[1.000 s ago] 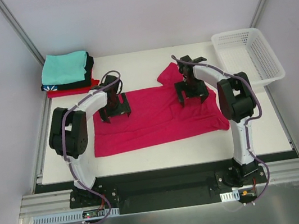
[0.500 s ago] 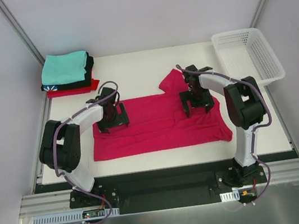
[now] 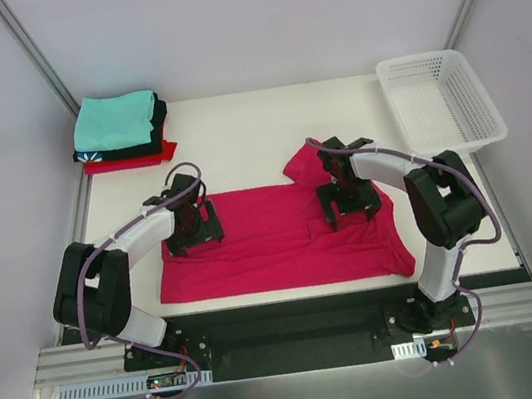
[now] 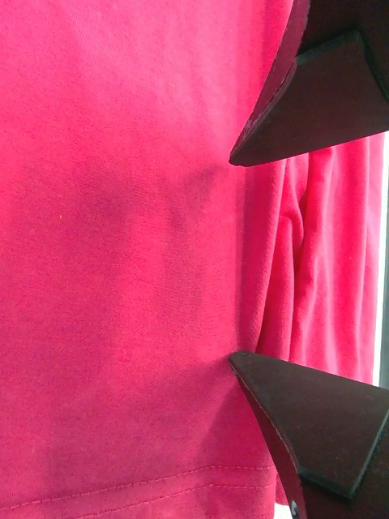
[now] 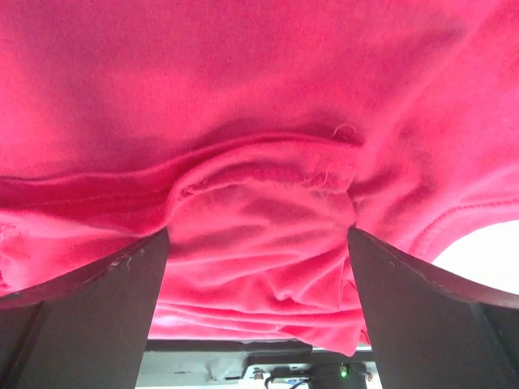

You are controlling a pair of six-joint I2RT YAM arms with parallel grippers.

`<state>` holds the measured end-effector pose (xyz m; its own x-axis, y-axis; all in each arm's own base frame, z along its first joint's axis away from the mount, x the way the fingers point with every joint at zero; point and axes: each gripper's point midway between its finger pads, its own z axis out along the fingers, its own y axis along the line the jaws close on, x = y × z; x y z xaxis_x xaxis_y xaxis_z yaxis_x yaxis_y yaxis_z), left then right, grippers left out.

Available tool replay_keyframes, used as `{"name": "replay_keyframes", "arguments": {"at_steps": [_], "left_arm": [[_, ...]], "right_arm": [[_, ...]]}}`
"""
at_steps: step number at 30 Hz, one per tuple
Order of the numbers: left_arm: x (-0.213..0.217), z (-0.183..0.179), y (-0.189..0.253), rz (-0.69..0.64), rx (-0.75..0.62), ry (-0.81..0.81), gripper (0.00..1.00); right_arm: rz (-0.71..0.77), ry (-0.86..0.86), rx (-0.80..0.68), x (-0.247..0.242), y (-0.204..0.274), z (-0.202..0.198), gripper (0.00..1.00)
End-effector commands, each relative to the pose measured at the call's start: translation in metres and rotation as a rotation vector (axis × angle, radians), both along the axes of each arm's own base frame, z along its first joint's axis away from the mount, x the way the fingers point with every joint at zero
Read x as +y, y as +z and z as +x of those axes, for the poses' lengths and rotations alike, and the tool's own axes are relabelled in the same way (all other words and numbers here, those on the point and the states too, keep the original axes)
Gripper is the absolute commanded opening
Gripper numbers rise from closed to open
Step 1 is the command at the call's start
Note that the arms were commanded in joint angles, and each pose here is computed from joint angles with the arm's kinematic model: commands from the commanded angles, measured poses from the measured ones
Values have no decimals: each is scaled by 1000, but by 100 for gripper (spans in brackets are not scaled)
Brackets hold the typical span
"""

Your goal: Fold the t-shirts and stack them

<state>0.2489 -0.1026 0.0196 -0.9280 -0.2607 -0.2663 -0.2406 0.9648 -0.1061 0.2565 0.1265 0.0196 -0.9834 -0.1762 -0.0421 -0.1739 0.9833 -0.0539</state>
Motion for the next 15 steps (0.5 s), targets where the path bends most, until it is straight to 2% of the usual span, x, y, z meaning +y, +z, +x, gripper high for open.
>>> {"name": "replay_keyframes", "arguments": {"at_steps": [1, 9, 11, 13, 14, 15], "left_arm": [[4, 0, 13, 9, -26, 11, 99], [-11, 45, 53, -26, -148, -20, 99], [-18, 54, 60, -42, -153, -35, 99], [-25, 70, 67, -50, -159, -37, 99], [-28, 75, 70, -58, -163, -38, 99], [-32, 83, 74, -67, -170, -36, 99]], "right_arm": [[-10, -24, -78, -1, 33, 5, 96], [71, 43, -227, 17, 99, 58, 96], [146, 52, -297, 28, 115, 84, 96], [261, 54, -291, 33, 114, 105, 96], [312, 54, -334, 37, 124, 124, 96], [383, 43, -305, 37, 117, 137, 96]]}}
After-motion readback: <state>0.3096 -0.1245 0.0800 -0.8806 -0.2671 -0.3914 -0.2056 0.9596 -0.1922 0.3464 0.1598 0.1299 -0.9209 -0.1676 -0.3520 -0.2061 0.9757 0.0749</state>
